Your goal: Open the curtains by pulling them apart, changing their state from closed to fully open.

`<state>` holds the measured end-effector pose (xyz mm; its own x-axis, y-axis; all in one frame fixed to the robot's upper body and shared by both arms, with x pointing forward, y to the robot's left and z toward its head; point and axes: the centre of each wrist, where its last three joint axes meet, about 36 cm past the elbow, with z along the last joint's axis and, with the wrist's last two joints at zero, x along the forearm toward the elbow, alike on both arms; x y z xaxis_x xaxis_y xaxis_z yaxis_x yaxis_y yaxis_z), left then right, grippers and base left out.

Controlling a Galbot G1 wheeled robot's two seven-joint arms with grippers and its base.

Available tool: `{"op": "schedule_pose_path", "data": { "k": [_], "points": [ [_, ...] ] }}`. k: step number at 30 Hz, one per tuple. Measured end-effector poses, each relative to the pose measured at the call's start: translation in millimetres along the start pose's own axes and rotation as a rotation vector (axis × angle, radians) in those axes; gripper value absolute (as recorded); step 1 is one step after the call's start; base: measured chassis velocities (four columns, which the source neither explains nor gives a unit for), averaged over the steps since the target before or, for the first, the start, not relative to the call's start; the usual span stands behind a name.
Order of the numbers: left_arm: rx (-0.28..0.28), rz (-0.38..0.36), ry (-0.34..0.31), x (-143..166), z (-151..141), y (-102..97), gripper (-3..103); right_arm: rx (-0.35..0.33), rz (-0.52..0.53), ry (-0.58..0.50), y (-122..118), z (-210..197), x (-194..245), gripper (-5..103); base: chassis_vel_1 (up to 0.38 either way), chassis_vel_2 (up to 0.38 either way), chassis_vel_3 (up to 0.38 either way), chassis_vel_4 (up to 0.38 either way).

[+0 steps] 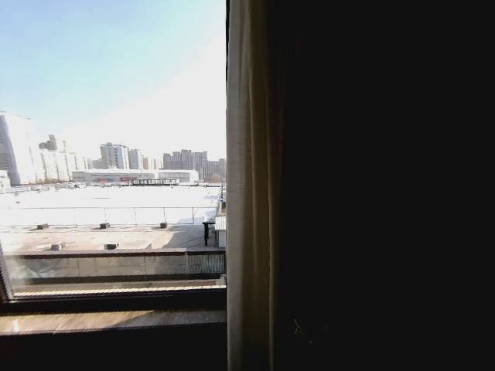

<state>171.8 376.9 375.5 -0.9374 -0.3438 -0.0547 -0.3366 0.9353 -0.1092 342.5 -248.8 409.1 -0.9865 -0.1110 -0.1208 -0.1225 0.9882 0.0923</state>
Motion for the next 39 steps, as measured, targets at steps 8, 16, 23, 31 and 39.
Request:
{"op": "schedule_pose_path", "data": {
  "k": [8, 16, 23, 31, 39],
  "points": [
    [-0.002, 0.002, 0.003, -1, 1, 0.9, 100, 0.012, 0.005, -0.001, 1, 2, -1, 100, 0.000, 0.000, 0.000, 0.000],
    [-0.003, 0.003, 0.002, -1, 1, 0.5, 100, 0.031, -0.002, 0.001, 3, 3, -1, 100, 0.000, 0.000, 0.000, 0.000],
    [-0.002, 0.005, -0.003, -2, -2, -0.9, 100, 0.053, -0.017, -0.001, 3, 4, -2, 100, 0.007, 0.011, -0.006, -0.011],
    [-0.004, 0.001, 0.006, 0, 0, -0.5, 100, 0.056, -0.024, 0.004, 5, 10, 2, 100, 0.110, 0.118, -0.106, -0.115],
    [0.001, 0.002, 0.013, 1, 5, -3.6, 100, 0.061, -0.023, 0.008, 4, 12, 2, 100, 0.212, 0.208, -0.215, -0.219]
  ]
}}
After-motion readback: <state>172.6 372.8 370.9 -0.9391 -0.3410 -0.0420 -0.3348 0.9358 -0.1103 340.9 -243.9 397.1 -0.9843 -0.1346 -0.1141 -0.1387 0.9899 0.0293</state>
